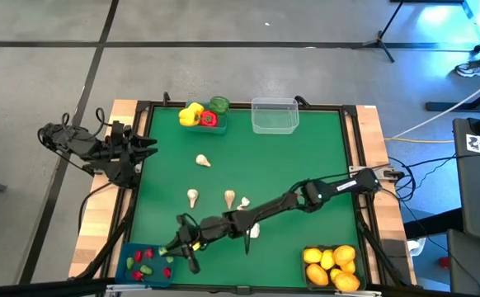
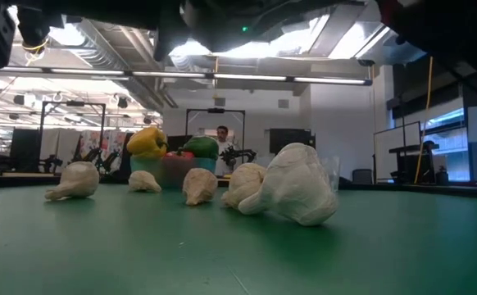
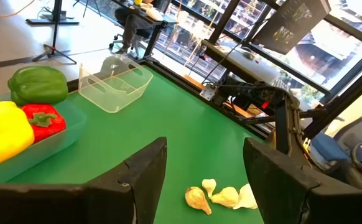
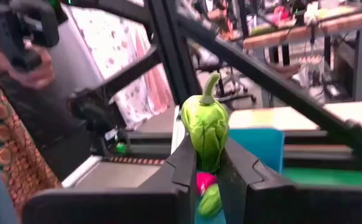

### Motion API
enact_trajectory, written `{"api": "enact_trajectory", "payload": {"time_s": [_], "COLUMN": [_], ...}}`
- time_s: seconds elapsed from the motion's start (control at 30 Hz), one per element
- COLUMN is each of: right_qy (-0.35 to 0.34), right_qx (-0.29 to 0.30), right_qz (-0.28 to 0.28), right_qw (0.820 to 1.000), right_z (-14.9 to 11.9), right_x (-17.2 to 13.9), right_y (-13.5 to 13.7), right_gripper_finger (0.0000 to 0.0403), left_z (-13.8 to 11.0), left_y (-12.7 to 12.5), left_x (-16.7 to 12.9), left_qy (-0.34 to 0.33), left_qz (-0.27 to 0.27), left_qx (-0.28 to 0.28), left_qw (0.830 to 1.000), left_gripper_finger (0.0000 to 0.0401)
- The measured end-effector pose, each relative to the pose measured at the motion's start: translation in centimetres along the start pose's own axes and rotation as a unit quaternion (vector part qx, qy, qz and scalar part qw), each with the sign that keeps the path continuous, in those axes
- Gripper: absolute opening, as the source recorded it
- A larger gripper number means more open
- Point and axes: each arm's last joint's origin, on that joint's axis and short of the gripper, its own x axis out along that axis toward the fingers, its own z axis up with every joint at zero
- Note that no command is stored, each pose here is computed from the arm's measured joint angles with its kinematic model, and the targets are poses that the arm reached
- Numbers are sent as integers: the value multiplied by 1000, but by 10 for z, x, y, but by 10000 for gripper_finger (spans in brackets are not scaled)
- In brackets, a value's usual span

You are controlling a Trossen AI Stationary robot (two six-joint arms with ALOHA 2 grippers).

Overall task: Sort produce into baskets
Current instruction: Put the green chili pepper into the blue bin

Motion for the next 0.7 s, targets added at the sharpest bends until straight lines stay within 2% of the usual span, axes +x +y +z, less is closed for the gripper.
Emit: {"api": "enact_trajectory", "payload": {"time_s": [0.43, 0.7], "right_qy": [37, 55], "right_qx": [15, 1], "right_qz": [-9, -22], "right_qw": [999, 998], "right_z": [-34, -39], "right_x": [2, 2], "right_y": [-1, -4], "right_gripper_finger": [42, 51], "left_z": [0, 0], "left_y": [0, 0], "left_x": [0, 0], "left_qy": [0, 0], "left_qz": [0, 0], "left_qx": [-6, -14], "left_qw": [1000, 1000], "left_gripper_finger": [208, 208]}}
